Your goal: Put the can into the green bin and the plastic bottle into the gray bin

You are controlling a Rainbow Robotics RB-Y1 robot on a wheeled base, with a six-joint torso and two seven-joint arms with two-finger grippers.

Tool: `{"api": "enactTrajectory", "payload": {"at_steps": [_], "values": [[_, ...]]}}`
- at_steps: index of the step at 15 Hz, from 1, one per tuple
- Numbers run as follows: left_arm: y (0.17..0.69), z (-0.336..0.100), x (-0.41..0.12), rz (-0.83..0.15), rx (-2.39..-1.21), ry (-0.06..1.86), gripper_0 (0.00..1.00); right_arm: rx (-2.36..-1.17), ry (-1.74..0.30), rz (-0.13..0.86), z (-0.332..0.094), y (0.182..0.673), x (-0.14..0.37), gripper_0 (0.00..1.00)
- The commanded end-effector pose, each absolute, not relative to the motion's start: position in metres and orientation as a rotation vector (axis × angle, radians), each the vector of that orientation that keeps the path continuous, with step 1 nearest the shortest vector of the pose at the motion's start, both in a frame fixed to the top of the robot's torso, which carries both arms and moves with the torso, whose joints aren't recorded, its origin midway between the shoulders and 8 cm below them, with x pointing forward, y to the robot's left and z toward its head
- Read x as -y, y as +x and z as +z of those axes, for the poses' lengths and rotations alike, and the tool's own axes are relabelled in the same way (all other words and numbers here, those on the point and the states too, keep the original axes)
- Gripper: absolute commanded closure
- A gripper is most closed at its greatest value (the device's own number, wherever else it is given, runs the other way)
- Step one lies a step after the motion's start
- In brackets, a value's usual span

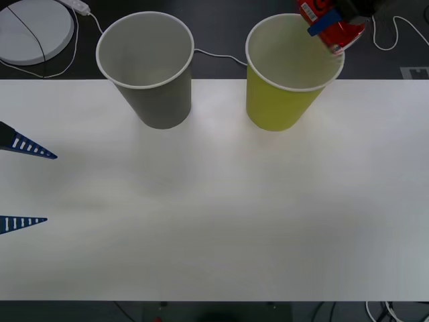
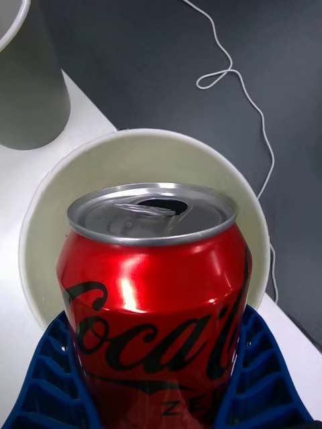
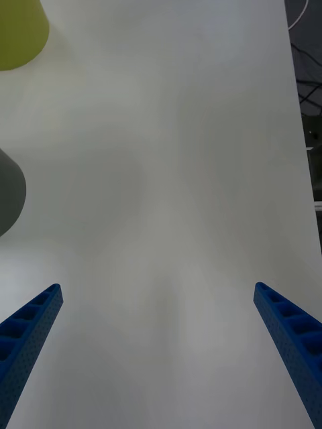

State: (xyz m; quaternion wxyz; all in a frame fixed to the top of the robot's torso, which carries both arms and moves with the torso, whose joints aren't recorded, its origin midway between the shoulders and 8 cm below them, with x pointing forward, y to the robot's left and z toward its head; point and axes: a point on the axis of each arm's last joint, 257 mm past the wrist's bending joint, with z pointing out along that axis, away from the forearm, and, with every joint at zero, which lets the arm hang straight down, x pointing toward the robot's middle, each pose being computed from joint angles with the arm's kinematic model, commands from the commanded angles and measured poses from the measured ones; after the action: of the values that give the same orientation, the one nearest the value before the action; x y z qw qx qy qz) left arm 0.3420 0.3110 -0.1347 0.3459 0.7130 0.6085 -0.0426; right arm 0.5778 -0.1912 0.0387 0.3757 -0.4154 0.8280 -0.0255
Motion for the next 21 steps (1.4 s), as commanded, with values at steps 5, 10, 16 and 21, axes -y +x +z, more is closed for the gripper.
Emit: {"api": "enactTrajectory", "payload": {"at_steps": [5, 10, 16, 21], "values": [[0.342, -0.135, -0.311, -0.110, -1.579, 1.850, 0.00, -2.111, -1.078, -0.091, 0.044, 0.596, 0.180, 0.77], [0.342, -0.135, -0.311, -0.110, -1.579, 1.850, 0.00, -2.080, -1.127, -0.135, 0.047, 0.597, 0.187, 0.00], [0.342, -0.135, -0.311, -0.110, -1.579, 1.850, 0.00, -2.070, -1.189, -0.069, 0.048, 0.570, 0.196, 0.00], [0.342, -0.135, -0.311, -0.110, -1.579, 1.850, 0.00, -2.001, -1.234, -0.029, 0.040, 0.525, 0.213, 0.00]]}}
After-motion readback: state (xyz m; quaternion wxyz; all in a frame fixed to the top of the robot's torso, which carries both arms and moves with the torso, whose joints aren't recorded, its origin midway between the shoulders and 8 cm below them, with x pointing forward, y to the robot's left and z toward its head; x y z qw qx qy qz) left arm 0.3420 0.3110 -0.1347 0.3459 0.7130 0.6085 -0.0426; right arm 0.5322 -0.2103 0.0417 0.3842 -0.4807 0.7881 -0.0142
